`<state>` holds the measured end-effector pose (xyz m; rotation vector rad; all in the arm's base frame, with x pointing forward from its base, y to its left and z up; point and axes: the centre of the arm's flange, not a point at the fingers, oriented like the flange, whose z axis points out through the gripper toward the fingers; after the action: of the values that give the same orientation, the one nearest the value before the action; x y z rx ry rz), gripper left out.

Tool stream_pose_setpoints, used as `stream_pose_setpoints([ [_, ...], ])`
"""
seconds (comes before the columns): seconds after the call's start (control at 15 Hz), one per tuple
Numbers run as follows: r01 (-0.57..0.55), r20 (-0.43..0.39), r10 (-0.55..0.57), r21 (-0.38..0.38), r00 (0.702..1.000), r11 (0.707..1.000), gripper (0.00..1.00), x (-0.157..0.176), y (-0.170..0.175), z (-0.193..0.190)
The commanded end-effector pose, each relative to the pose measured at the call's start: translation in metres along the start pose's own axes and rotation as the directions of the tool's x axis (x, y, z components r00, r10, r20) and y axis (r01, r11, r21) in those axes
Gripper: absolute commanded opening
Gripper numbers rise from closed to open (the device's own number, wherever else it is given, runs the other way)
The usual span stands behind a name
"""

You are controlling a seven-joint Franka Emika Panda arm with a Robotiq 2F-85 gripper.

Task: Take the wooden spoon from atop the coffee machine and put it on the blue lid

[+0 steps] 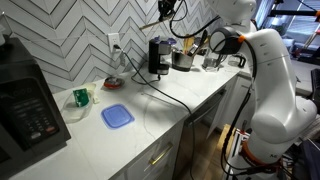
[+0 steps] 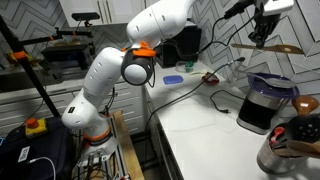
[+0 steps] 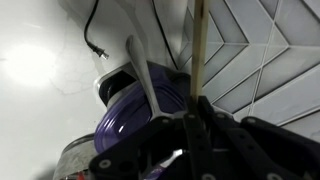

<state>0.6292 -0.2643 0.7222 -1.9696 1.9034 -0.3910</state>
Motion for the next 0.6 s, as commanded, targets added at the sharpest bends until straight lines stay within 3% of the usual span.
stream_pose_setpoints([
  [0.0, 0.098, 0.001, -0.098, -0.074, 0.995, 0.992, 0.02, -0.058, 0.045, 0.005],
  [0.27, 0.201, 0.053, -0.194, -0.183, 0.98, 0.962, 0.02, -0.086, 0.065, 0.011],
  [0.53, 0.377, 0.137, -0.352, -0.27, 0.926, 0.886, 0.02, -0.098, 0.075, 0.027],
])
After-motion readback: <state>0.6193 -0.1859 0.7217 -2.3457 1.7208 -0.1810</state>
